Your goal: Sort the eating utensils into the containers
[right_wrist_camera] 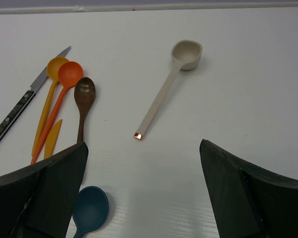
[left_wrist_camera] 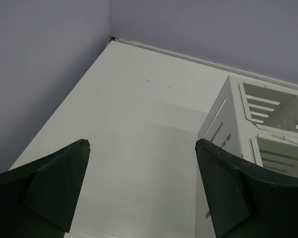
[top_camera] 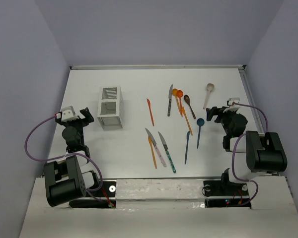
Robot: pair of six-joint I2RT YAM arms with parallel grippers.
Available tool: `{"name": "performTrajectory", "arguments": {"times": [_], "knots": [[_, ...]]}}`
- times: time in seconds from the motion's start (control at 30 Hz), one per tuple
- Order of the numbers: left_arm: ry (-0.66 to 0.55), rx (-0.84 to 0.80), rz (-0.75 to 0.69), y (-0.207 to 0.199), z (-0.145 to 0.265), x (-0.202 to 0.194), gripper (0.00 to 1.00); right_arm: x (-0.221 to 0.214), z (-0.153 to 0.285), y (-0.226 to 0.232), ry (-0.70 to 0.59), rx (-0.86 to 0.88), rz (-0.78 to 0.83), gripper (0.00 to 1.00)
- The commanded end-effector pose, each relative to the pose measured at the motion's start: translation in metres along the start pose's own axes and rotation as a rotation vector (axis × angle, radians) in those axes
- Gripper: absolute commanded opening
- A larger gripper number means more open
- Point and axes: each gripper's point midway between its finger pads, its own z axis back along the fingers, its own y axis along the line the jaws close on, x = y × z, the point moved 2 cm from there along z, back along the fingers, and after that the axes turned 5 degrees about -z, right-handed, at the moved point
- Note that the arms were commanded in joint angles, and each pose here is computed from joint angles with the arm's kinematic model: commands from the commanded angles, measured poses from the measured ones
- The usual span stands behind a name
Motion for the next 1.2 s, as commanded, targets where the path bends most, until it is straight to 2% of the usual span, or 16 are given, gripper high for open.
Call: {"name": "performTrajectory", "arguments": {"times": [0.0,0.2,0.3,0.33,0.4,0.43,0.47,0.53,0.57,0.63,0.67,0.7,0.73,0.9,1.07,1.17], "knots": [[-0.111,0.019,-0.006,0.003,-0.003,0.029,0.99,0.017,-0.006,0.002,-0.058,0.007,0.032,1.00],[-0.140,0.017,-0.009,0.003,0.005,0.031,0.99,0.017,-0.007,0.002,-0.055,0.005,0.030,1.00],[-0.156,-0.045,-0.032,-0.007,0.008,0.034,0.99,0.028,-0.010,0.004,-0.074,0.018,0.030,1.00],[-0.157,-0.052,-0.040,-0.008,0.009,0.033,0.99,0.019,-0.010,0.002,0.004,0.001,0.011,1.00],[-0.159,-0.056,-0.047,-0.008,0.009,0.034,0.99,0.039,-0.017,0.004,0.048,-0.005,0.010,0.99],[-0.159,-0.056,-0.049,-0.008,0.009,0.034,0.99,0.083,-0.026,0.009,-0.019,-0.009,-0.046,0.98],[-0.159,-0.056,-0.050,-0.008,0.008,0.034,0.99,0.076,-0.022,0.010,0.023,-0.016,-0.067,0.94],[-0.157,-0.056,-0.050,-0.008,0.008,0.034,0.99,0.109,-0.032,0.017,0.036,-0.003,-0.096,0.84],[-0.156,-0.057,-0.050,-0.008,0.008,0.034,0.99,0.128,-0.039,0.011,0.061,-0.066,-0.149,0.75],[-0.156,-0.056,-0.050,-0.008,0.008,0.034,0.99,0.132,-0.049,0.000,0.122,-0.156,-0.191,0.67],[-0.154,-0.056,-0.050,-0.008,0.007,0.033,0.99,0.101,-0.054,-0.014,0.251,-0.249,-0.238,0.63],[-0.153,-0.056,-0.050,-0.008,0.007,0.033,0.99,0.121,-0.067,-0.017,0.238,-0.264,-0.244,0.61],[-0.154,-0.056,-0.050,-0.008,0.007,0.033,0.99,0.088,-0.071,-0.024,0.365,-0.309,-0.269,0.57],[-0.153,-0.057,-0.050,-0.008,0.007,0.033,0.99,0.065,-0.097,-0.036,0.441,-0.400,-0.284,0.57],[-0.148,-0.058,-0.050,-0.008,0.006,0.033,0.99,0.040,-0.120,-0.010,0.520,-0.390,-0.186,0.59],[-0.148,-0.058,-0.049,-0.008,0.006,0.033,0.99,0.023,-0.131,-0.010,0.558,-0.409,-0.205,0.59]]}}
